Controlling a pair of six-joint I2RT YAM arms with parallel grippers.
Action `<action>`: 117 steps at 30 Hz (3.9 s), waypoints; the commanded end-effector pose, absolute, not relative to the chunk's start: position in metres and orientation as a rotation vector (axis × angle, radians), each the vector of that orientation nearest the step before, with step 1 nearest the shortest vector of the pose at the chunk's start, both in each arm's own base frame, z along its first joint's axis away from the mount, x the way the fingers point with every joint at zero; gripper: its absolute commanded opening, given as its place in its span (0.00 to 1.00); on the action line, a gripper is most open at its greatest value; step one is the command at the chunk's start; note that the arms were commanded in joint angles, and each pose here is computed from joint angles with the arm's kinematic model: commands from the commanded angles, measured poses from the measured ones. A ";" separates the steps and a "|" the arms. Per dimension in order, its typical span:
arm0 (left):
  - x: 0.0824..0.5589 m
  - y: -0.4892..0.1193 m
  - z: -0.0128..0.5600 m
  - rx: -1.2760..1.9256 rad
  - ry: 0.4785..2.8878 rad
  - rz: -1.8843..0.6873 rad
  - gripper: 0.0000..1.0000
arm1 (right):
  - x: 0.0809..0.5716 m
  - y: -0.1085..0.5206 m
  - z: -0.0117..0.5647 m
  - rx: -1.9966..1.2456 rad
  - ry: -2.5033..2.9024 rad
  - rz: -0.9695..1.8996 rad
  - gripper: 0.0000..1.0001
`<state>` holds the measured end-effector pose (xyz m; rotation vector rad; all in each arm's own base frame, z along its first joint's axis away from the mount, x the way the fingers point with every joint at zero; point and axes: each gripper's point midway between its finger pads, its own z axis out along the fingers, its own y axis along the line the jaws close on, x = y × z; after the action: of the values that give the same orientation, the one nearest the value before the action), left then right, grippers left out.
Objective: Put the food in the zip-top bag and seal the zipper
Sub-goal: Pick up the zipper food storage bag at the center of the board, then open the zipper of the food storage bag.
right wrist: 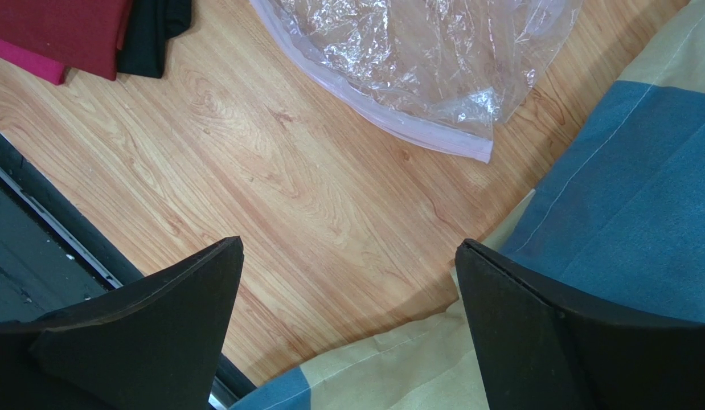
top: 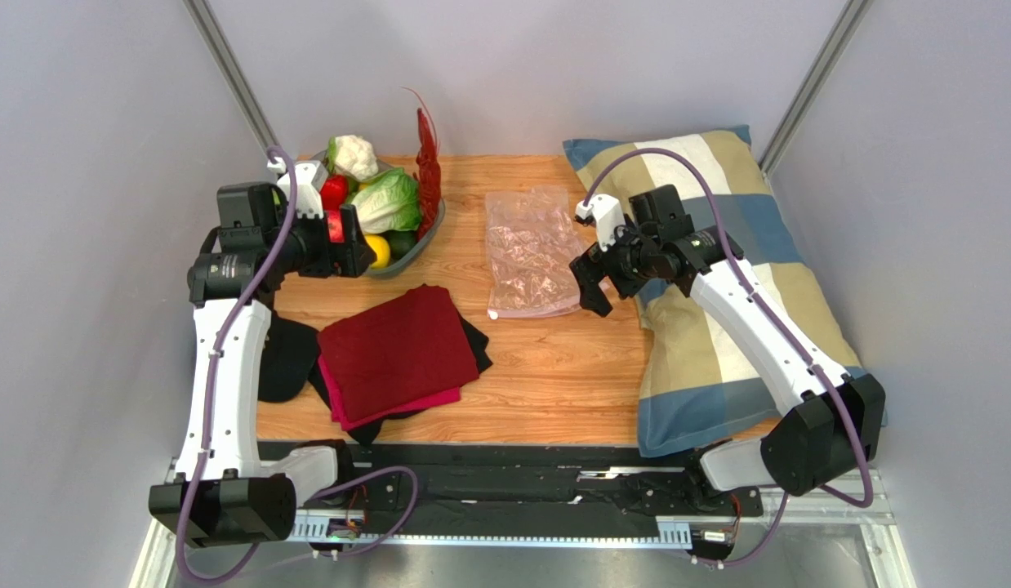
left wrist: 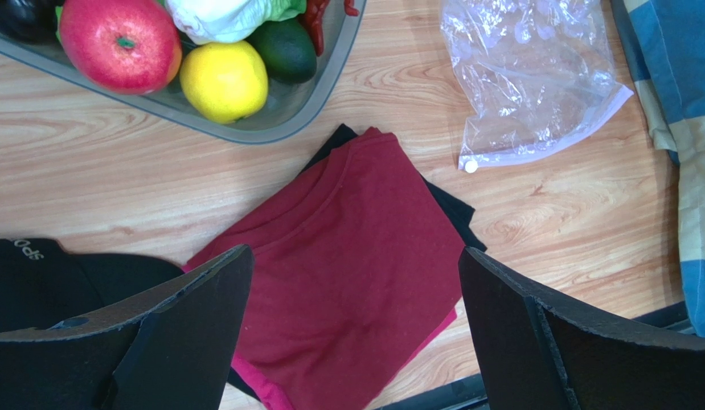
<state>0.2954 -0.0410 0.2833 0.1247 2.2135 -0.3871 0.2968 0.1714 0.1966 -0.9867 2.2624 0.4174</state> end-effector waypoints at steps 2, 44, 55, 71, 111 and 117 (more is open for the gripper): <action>0.303 -0.036 0.308 0.096 2.131 -0.350 0.99 | 0.307 0.171 0.198 -1.059 2.220 0.364 1.00; 0.273 -0.082 0.300 0.329 1.991 -0.603 0.99 | 0.385 0.259 0.064 -1.501 2.373 0.245 0.45; 0.283 -0.092 0.298 0.389 1.961 -0.641 0.99 | 0.388 0.273 0.149 -1.110 2.375 0.600 0.00; 0.344 -0.178 0.329 0.335 1.888 -0.819 0.93 | 0.436 0.223 0.315 0.149 2.191 1.540 0.00; 0.359 -0.248 0.277 0.279 2.129 -1.042 0.21 | 0.350 0.300 0.319 -0.276 2.121 1.708 0.00; 0.352 -0.260 0.285 0.250 2.149 -1.124 0.00 | 0.367 0.285 0.293 -0.320 2.255 1.394 0.63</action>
<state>0.3571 -0.2486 0.2612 0.2484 2.1801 -1.0491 0.3565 0.2957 0.2957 -0.2205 2.2229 1.6093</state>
